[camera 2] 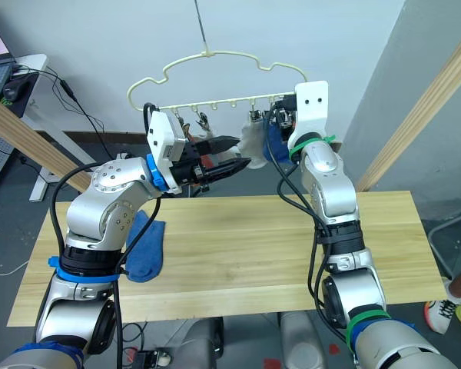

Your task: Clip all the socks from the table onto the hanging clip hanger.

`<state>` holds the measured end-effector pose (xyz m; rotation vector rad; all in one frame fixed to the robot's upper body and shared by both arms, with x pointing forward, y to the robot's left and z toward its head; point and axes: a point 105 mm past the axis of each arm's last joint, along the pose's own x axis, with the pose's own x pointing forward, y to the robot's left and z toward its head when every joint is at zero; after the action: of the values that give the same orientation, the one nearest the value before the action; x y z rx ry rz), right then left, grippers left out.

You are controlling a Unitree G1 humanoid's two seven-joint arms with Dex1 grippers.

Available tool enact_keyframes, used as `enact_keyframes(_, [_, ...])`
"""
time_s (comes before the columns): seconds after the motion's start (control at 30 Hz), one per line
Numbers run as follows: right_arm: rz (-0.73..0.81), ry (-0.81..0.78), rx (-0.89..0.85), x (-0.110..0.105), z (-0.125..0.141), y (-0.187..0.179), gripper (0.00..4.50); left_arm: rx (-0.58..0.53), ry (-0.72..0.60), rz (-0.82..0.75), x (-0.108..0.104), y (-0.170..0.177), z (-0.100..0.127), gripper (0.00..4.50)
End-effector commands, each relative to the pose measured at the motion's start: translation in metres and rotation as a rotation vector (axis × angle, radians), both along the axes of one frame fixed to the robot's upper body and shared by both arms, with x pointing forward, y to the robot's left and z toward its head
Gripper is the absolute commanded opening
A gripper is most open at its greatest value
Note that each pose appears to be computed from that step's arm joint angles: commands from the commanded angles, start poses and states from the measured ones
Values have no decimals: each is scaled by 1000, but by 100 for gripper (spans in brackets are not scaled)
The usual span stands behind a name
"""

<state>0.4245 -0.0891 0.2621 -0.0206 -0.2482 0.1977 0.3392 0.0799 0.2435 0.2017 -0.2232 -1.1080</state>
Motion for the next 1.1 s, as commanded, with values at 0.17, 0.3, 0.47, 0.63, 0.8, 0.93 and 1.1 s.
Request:
enact_keyframes(0.17, [-17, -54, 42, -8, 16, -5, 262, -5, -56, -31, -8, -5, 12, 262])
enact_keyframes(0.3, [-11, -40, 61, -9, 15, -4, 262, -4, -55, -33, -8, -5, 12, 262])
enact_keyframes(0.47, [-4, -18, 101, -9, 14, -3, 262, -4, -55, -32, -7, -5, 12, 262])
enact_keyframes(0.63, [-1, -6, 126, -9, 13, -3, 262, -4, -57, -30, -7, -5, 12, 262])
enact_keyframes(0.8, [22, -3, 149, -10, 15, 1, 203, -6, -59, -24, -6, -4, 13, 262])
enact_keyframes(0.93, [47, -14, 148, -11, 18, 4, 74, -6, -59, -19, -5, -3, 13, 262])
enact_keyframes(1.1, [67, -37, 115, -12, 21, 6, 13, -1, -53, -13, -5, -1, 9, 262])
